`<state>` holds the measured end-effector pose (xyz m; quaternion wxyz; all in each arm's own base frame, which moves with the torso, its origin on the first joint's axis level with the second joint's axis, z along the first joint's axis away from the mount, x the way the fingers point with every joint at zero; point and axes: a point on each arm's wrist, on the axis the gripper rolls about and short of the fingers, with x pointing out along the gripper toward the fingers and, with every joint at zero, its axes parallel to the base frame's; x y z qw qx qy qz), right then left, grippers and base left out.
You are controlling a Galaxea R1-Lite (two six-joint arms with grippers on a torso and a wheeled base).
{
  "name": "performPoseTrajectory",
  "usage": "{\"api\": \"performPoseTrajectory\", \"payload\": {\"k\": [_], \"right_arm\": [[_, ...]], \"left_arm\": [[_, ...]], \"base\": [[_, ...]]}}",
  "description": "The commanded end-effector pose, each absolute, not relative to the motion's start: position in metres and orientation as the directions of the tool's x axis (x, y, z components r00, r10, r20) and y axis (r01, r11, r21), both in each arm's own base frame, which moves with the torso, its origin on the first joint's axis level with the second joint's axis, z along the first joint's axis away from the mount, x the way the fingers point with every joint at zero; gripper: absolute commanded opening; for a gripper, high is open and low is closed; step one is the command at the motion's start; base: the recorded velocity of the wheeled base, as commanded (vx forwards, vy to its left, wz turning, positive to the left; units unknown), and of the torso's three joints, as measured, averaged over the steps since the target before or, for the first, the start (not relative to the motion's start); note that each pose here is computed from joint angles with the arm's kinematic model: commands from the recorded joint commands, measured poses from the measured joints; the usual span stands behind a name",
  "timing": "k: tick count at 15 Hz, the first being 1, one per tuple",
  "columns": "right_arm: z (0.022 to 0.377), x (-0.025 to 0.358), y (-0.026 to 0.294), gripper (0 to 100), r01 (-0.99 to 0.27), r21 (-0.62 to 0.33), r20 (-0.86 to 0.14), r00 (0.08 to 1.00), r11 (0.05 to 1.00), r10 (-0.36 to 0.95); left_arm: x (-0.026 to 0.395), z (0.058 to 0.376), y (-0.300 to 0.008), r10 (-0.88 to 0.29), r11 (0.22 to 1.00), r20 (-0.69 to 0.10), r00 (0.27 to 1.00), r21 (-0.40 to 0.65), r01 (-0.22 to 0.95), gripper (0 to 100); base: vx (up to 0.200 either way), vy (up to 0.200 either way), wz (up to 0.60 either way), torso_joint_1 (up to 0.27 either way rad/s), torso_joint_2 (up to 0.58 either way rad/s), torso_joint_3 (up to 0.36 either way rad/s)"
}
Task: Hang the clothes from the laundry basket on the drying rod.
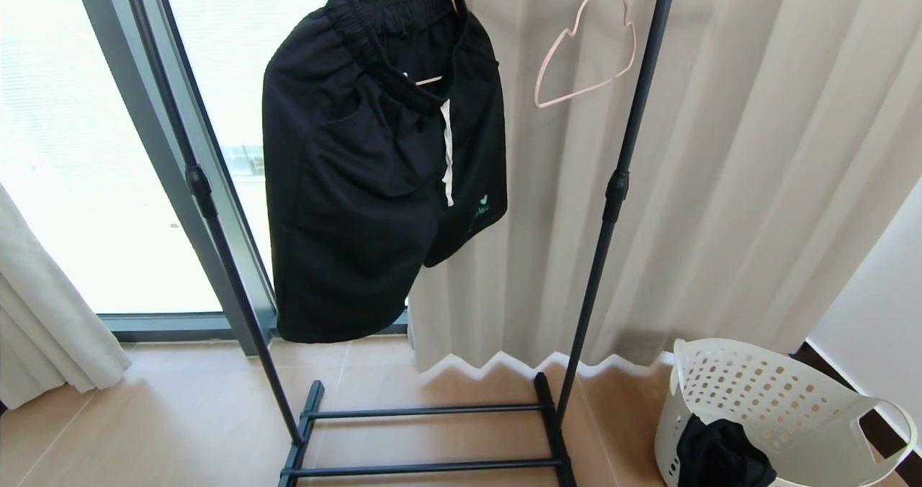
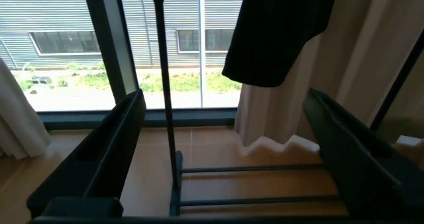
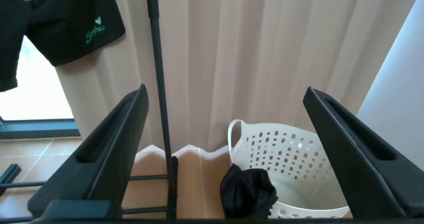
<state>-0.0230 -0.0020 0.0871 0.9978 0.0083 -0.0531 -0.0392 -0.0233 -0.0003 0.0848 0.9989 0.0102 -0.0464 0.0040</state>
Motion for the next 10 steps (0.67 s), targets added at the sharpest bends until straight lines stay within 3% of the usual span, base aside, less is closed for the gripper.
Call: {"api": "performPoseTrajectory", "payload": {"k": [1, 9, 10], "right_arm": [[0.0871, -0.0228, -0.002, 100, 0.076, 0.021, 0.104, 0.992, 0.997, -0.078], [0.0871, -0.0228, -0.002, 100, 0.076, 0.021, 0.104, 0.992, 0.997, -0.078], [0.0871, -0.0228, -0.002, 100, 0.076, 0.021, 0.104, 0.992, 0.997, -0.078]], "left_arm": [[-0.0232, 0.0849, -0.0002, 0.008, 1.0, 0.092, 0.996, 0.02, -0.01, 100], [-0.0232, 0.0849, -0.0003, 0.006, 1.0, 0.092, 0.996, 0.02, -0.008, 100], [-0.0232, 0.0849, -0.0002, 0.008, 1.0, 0.092, 0.996, 0.022, -0.01, 100]], "base": [[0.0, 0.0, 0.0, -0.032, 0.3, 0.276], [0.0, 0.0, 0.0, -0.002, 0.11, 0.11], [0.0, 0.0, -0.6, -0.002, 0.04, 0.051]]}}
